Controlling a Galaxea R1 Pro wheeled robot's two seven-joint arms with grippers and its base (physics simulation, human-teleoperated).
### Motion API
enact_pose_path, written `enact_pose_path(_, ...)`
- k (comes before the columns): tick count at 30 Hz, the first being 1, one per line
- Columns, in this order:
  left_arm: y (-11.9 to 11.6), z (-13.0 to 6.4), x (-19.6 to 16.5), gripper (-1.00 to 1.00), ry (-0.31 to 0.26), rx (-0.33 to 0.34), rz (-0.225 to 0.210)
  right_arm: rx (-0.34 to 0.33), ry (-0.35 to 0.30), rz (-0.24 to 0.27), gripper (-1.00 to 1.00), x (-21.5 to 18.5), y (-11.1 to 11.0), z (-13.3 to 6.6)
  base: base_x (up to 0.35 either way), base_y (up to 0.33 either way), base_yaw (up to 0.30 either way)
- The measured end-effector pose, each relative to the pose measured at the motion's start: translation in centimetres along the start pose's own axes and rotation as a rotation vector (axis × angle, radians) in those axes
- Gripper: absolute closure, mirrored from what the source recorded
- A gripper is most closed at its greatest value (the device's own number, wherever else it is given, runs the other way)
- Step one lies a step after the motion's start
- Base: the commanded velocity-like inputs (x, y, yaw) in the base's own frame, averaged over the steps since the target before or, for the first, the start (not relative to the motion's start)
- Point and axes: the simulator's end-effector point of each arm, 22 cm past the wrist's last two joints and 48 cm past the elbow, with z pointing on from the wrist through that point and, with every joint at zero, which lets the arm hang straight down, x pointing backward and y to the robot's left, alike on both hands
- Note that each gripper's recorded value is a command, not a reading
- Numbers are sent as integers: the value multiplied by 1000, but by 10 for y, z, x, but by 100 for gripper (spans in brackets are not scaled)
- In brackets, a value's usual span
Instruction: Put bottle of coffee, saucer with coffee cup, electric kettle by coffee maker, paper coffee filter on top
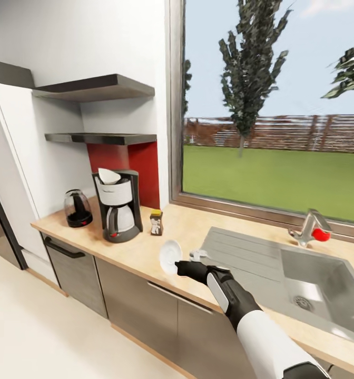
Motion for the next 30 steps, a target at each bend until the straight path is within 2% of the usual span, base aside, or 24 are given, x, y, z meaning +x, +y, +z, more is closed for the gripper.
enact_pose_path(14,0,0,1,-100,1,0,1,1,0,0,100,0,0,0,264,247,0)
enact_pose_path(25,0,0,1,-100,2,-1,1,1,1,13,100,1,-1,0,190,287,0)
enact_pose_path(28,0,0,1,-100,1,0,1,-13,-9,57,100,-1,1,0,174,295,0)
enact_pose_path(30,1,0,1,-100,2,-1,0,-42,-25,147,100,-3,6,0,154,278,0)
